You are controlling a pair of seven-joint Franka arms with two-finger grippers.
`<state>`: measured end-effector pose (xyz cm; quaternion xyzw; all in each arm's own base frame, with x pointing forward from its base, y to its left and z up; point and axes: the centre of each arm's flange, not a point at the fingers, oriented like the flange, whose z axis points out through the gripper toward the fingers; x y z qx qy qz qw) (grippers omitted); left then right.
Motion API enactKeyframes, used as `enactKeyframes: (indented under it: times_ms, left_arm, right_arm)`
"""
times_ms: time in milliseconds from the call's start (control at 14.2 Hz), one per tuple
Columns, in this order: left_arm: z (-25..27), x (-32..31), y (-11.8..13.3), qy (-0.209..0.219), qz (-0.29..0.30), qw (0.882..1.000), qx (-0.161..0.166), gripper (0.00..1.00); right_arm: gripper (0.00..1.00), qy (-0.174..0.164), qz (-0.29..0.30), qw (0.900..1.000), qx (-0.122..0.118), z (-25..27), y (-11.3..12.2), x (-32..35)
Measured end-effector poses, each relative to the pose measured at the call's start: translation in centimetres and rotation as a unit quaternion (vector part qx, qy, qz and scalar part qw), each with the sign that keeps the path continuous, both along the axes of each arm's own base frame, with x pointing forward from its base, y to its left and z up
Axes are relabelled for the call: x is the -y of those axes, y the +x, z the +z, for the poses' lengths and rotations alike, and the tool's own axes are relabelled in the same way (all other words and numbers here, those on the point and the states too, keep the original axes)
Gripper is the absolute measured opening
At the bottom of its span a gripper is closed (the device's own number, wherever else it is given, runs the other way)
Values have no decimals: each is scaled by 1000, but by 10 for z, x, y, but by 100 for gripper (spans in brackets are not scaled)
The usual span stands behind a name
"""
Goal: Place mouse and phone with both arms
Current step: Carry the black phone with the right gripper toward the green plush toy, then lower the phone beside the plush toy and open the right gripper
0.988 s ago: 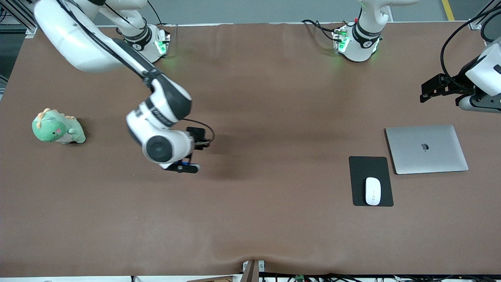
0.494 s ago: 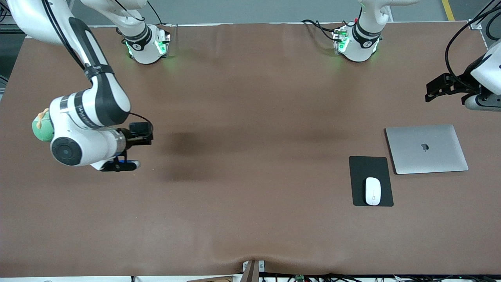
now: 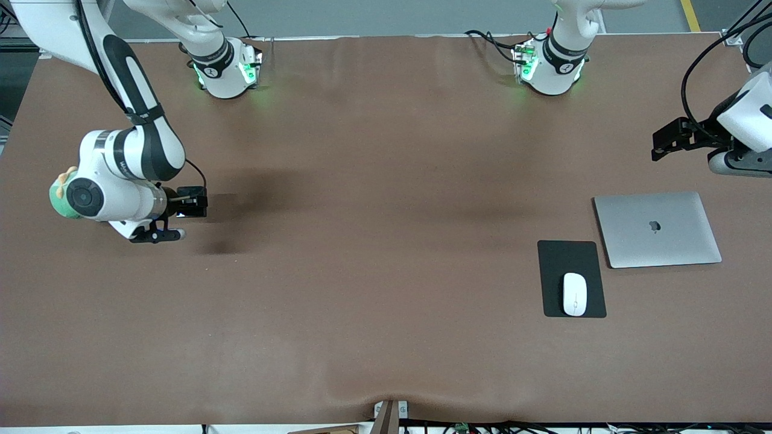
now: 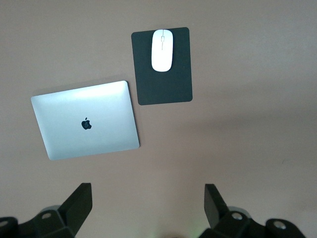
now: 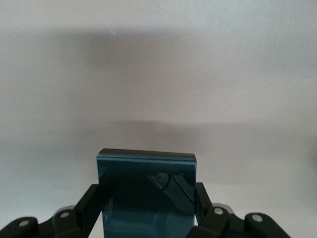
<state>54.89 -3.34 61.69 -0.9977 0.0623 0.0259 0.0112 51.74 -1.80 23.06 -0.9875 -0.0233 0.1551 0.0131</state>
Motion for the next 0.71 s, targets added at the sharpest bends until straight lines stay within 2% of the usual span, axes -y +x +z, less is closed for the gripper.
enactKeyframes:
  times_ms: [212,494,706]
  left_arm:
    - [0,0,0,0,0,1000,1,100]
    - [0,0,0,0,0,1000,1,100]
    - [0,0,0,0,0,1000,1,100]
  right_arm:
    - [79,0,7,1000,30,-30,-26,12]
    - [79,-3,10,999,53,-45,-40,26]
    - [79,3,-18,999,50,-57,-48,35]
